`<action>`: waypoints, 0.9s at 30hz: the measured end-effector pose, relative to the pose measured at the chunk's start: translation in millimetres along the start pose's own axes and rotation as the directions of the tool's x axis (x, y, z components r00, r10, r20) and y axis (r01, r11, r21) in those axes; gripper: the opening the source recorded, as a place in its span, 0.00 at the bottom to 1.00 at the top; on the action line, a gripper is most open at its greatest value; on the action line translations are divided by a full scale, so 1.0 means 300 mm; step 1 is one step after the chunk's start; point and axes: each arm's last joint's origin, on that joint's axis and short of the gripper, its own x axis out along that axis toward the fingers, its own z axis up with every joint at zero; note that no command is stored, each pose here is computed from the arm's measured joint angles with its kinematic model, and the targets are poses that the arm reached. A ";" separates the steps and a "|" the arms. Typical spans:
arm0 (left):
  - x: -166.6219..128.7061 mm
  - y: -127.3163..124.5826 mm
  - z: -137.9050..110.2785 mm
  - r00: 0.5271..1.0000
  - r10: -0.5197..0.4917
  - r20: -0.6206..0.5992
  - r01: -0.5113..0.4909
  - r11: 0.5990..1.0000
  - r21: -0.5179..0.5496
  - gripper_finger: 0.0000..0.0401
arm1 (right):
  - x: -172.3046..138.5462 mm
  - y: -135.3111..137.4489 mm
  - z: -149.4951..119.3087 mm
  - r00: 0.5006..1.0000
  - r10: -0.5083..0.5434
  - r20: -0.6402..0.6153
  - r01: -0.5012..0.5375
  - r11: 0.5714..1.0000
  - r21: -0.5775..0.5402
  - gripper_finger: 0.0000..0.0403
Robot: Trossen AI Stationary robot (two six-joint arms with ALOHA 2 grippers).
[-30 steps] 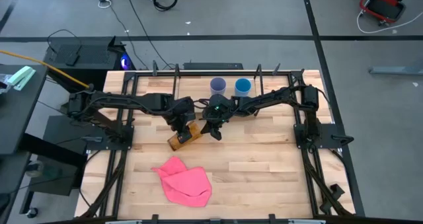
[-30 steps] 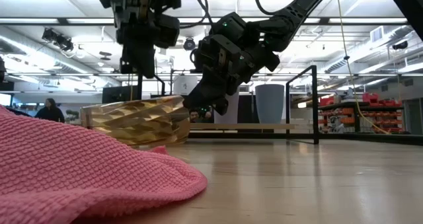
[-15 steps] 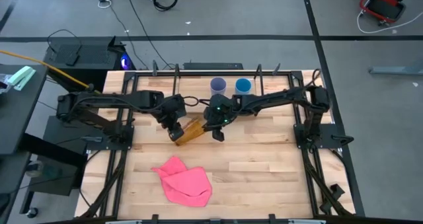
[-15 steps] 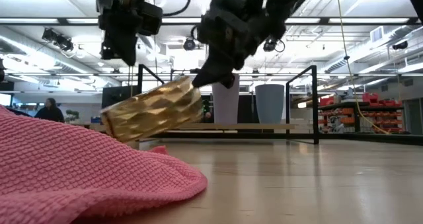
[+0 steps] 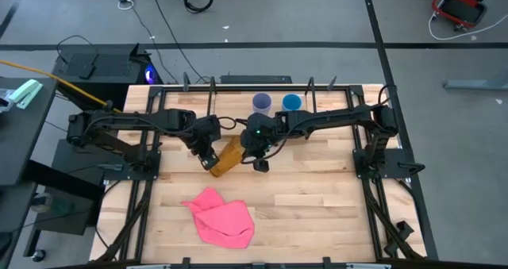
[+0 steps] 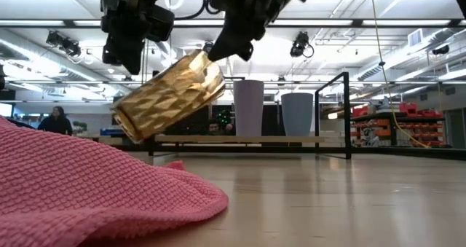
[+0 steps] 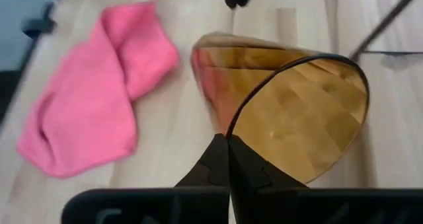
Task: Stack small to large cups/mugs on shelf
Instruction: Put the light brown cup on the shelf
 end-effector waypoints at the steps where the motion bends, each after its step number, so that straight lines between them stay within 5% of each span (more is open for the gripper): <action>1: 0.000 0.001 -0.002 1.000 0.003 -0.005 -0.003 1.000 -0.001 0.10 | -0.006 0.006 0.002 1.000 -0.018 -0.017 0.018 1.000 -0.008 0.00; 9: 0.000 0.005 -0.007 1.000 0.013 -0.021 -0.014 1.000 -0.005 0.07 | -0.051 0.029 -0.002 0.978 -0.130 -0.164 0.128 0.992 -0.021 0.00; 27: -0.001 -0.003 0.014 0.999 -0.004 0.045 0.003 1.000 0.026 0.06 | -0.097 0.081 -0.009 0.921 -0.263 -0.288 0.245 0.964 -0.100 0.00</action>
